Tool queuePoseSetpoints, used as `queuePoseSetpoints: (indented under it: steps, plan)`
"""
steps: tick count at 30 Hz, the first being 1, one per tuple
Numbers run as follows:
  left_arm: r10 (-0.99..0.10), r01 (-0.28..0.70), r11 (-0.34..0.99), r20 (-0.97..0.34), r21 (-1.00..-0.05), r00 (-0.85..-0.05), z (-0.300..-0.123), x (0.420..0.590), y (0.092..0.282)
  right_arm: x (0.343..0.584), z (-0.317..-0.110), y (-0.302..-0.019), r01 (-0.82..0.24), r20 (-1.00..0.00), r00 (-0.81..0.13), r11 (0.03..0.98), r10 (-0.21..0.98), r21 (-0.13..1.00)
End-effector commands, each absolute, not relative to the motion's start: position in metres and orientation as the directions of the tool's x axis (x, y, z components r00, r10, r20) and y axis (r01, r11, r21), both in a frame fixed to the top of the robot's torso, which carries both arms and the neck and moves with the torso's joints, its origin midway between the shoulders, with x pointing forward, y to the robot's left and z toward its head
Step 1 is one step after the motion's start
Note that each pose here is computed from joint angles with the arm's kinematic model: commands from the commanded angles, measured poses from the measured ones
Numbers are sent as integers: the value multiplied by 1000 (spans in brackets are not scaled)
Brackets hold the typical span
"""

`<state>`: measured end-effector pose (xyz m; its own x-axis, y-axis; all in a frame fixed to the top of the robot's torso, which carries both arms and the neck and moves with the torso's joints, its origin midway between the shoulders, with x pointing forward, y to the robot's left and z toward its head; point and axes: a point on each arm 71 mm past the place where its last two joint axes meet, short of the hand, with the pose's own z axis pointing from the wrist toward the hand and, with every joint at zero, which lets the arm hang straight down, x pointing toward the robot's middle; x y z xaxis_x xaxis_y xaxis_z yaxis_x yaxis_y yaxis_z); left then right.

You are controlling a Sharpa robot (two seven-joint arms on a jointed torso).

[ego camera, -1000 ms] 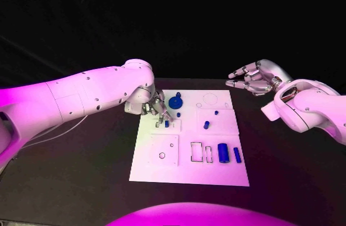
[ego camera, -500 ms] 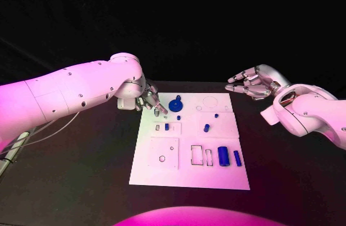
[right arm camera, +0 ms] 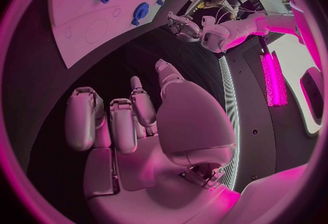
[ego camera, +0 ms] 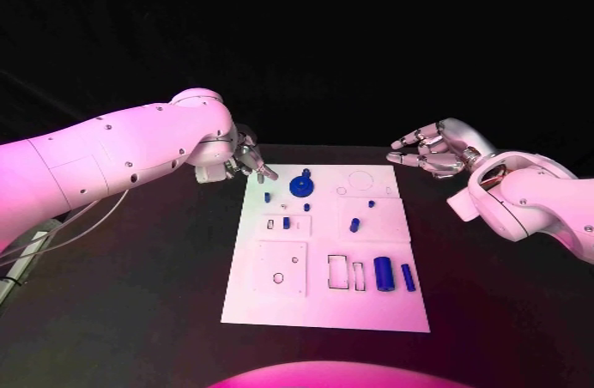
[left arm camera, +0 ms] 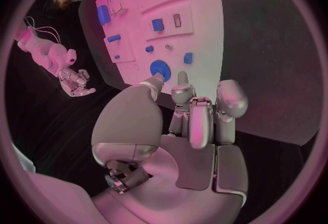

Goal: Assemble the parts on the task board

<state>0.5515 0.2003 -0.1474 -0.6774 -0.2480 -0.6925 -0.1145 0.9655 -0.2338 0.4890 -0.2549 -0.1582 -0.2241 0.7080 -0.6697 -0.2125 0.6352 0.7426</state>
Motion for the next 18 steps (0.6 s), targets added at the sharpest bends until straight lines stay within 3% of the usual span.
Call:
queuePoseSetpoints:
  steps: [1, 18]
  plan:
    - [-208, -88, 976, -736, -198, -645, -144, 555, 200, 489, -158, -253, -222, -672, -230, 634, 704, 741]
    - [-154, -93, 988, -707, -124, -691, -170, 563, 197, 489, -160, -249, -229, -670, -238, 630, 703, 742]
